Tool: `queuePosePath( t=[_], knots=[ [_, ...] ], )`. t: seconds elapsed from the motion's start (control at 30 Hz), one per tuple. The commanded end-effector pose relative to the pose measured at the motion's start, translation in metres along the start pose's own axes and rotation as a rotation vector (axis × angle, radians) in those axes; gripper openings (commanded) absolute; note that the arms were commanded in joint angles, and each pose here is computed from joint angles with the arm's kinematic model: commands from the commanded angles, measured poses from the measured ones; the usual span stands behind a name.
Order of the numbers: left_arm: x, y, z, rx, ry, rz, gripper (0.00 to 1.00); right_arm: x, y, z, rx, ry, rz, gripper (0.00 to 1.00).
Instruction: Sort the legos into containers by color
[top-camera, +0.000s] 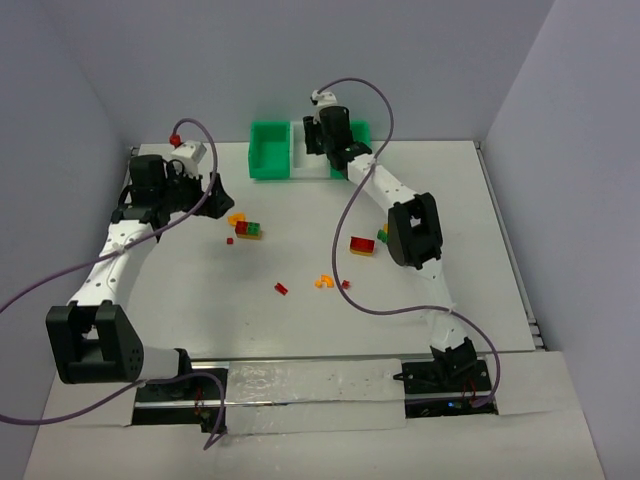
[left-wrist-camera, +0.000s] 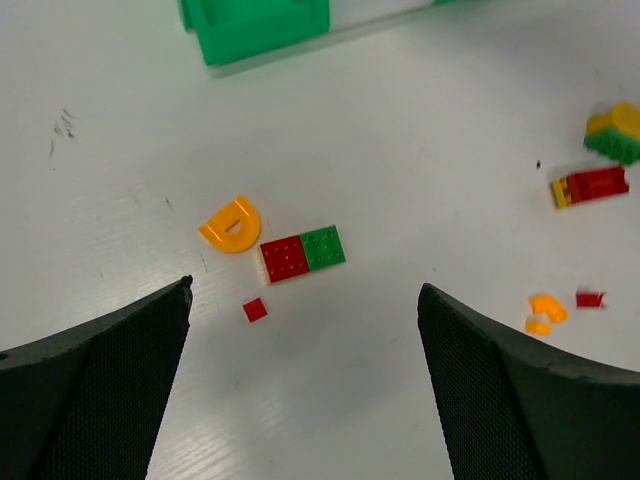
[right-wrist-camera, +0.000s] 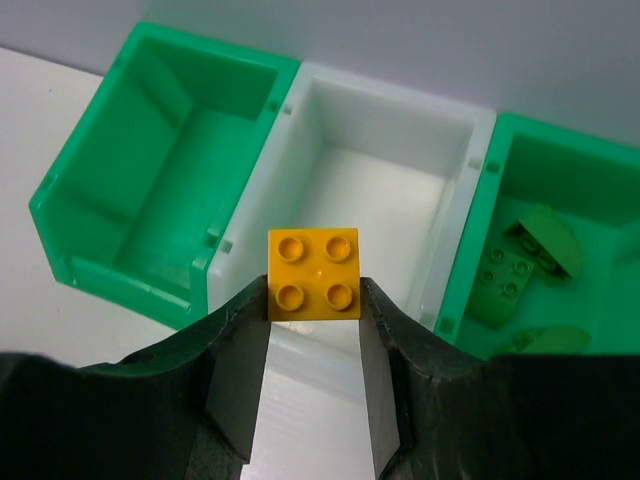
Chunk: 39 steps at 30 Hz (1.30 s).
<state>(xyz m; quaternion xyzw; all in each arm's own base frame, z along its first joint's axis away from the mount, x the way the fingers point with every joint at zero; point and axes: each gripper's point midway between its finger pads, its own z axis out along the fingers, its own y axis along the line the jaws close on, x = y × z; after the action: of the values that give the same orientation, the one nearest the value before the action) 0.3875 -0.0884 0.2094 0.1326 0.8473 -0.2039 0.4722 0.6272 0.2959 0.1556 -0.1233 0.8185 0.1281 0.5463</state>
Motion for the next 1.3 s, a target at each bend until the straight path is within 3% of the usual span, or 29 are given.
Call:
queuePosePath(
  t=[0.0, 0.07, 0.17, 0.3, 0.43, 0.63, 0.9, 1.27],
  knots=[
    [0.003, -0.014, -0.012, 0.142, 0.018, 0.193, 0.99, -0.03, 0.007, 0.01, -0.003, -0.122, -0.011, 0.51],
    [0.01, -0.009, -0.012, 0.202, 0.051, 0.235, 0.99, -0.025, 0.01, 0.014, -0.009, -0.12, -0.019, 0.68],
    [0.021, -0.005, -0.008, 0.272, 0.117, 0.284, 0.97, -0.022, 0.011, 0.016, -0.009, -0.118, -0.02, 0.84],
    [0.03, 0.0, 0.002, 0.373, 0.17, 0.41, 0.91, -0.026, 0.014, 0.012, -0.031, -0.117, -0.022, 0.93],
    [0.04, 0.005, 0.009, 0.467, 0.145, 0.611, 0.87, -0.032, 0.032, -0.007, -0.122, -0.097, -0.054, 0.95],
    [0.054, 0.016, 0.027, 0.604, 0.148, 0.86, 0.83, -0.028, 0.055, -0.076, -0.294, -0.016, -0.172, 0.99],
    [0.075, 0.027, 0.069, 0.705, 0.137, 0.919, 0.8, -0.009, 0.052, -0.167, -0.454, 0.098, -0.15, 1.0],
    [0.092, 0.015, 0.108, 0.769, 0.137, 1.017, 0.74, 0.005, 0.015, -0.201, -0.442, 0.2, -0.066, 1.0]
  ],
)
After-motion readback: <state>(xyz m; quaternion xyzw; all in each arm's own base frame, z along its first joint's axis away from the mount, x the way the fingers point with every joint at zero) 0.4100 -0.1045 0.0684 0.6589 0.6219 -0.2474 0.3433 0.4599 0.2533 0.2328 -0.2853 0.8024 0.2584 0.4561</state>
